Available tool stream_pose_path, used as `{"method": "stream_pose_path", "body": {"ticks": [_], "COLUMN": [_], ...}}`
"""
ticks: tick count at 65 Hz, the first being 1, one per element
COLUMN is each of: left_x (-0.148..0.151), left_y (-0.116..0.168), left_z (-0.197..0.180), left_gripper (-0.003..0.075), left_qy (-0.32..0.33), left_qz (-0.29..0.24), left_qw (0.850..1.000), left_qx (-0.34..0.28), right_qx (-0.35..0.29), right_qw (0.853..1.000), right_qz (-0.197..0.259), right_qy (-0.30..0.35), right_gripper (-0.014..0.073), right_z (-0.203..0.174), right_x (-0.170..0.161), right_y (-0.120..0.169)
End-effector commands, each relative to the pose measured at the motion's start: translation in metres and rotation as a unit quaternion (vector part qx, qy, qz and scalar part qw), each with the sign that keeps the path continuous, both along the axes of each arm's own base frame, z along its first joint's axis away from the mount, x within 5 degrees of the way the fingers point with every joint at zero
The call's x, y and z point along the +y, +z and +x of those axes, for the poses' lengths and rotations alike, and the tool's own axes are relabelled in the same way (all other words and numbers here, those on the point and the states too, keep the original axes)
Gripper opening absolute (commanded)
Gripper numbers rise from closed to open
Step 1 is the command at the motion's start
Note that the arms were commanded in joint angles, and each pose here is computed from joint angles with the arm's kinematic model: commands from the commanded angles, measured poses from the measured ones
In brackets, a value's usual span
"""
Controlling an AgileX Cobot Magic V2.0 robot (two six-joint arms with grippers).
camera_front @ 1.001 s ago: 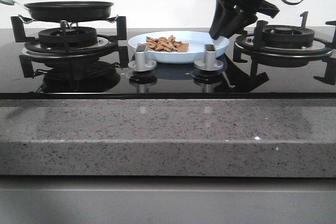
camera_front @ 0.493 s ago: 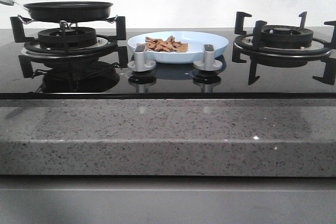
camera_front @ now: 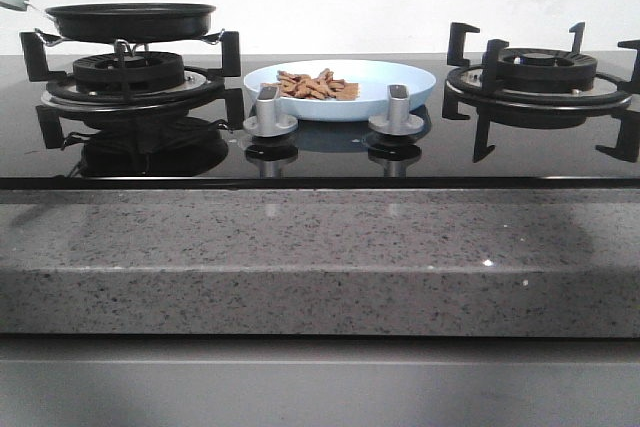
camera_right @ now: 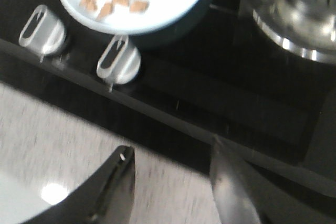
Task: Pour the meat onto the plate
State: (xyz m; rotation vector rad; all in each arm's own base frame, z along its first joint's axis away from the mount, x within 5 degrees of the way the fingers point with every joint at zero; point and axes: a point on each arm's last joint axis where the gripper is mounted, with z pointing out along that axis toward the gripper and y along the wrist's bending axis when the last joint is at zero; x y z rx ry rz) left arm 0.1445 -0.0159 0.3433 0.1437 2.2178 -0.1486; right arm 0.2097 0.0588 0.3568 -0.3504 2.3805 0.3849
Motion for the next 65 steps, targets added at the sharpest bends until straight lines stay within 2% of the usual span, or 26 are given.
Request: {"method": "stream_pose_path", "body": {"ticks": [1,24,43,50,65], "left_x": [-0.001,-0.001,-0.001,-0.001,-0.001], "left_y": [0.015,0.015,0.015,0.015,0.015], "left_z": [0.002,0.002,0.002,0.002,0.002], "left_gripper": [0.0494,0.0494,0.0487,0.0414,0.016], "left_qy": [0.005,0.005,0.005,0.005,0.005], "left_qz": [-0.014,-0.014,-0.014,-0.014,-0.014], "left_qw": [0.999,0.999,0.999,0.999,0.999], "left_qx": [-0.049,-0.049,-0.049,-0.048,-0.048], "right_qx": [-0.05,-0.058,-0.069,-0.069,-0.068], "right_qw": [0.999,0.998,0.998,0.998,0.998], "right_qz": [0.012,0.013,0.014,0.014,0.014], "right_qy": [-0.009,0.003,0.004,0.004,0.004], "right_gripper": [0.0364,0.0364,0.0353,0.0258,-0.004], "right_z": [-0.022,-0.092,-0.107,-0.107,-0.107], "right_x": [-0.004,-0.014,-0.017,-0.017,-0.017], "right_y": [0.009,-0.013,-0.018,-0.018,-0.018]}}
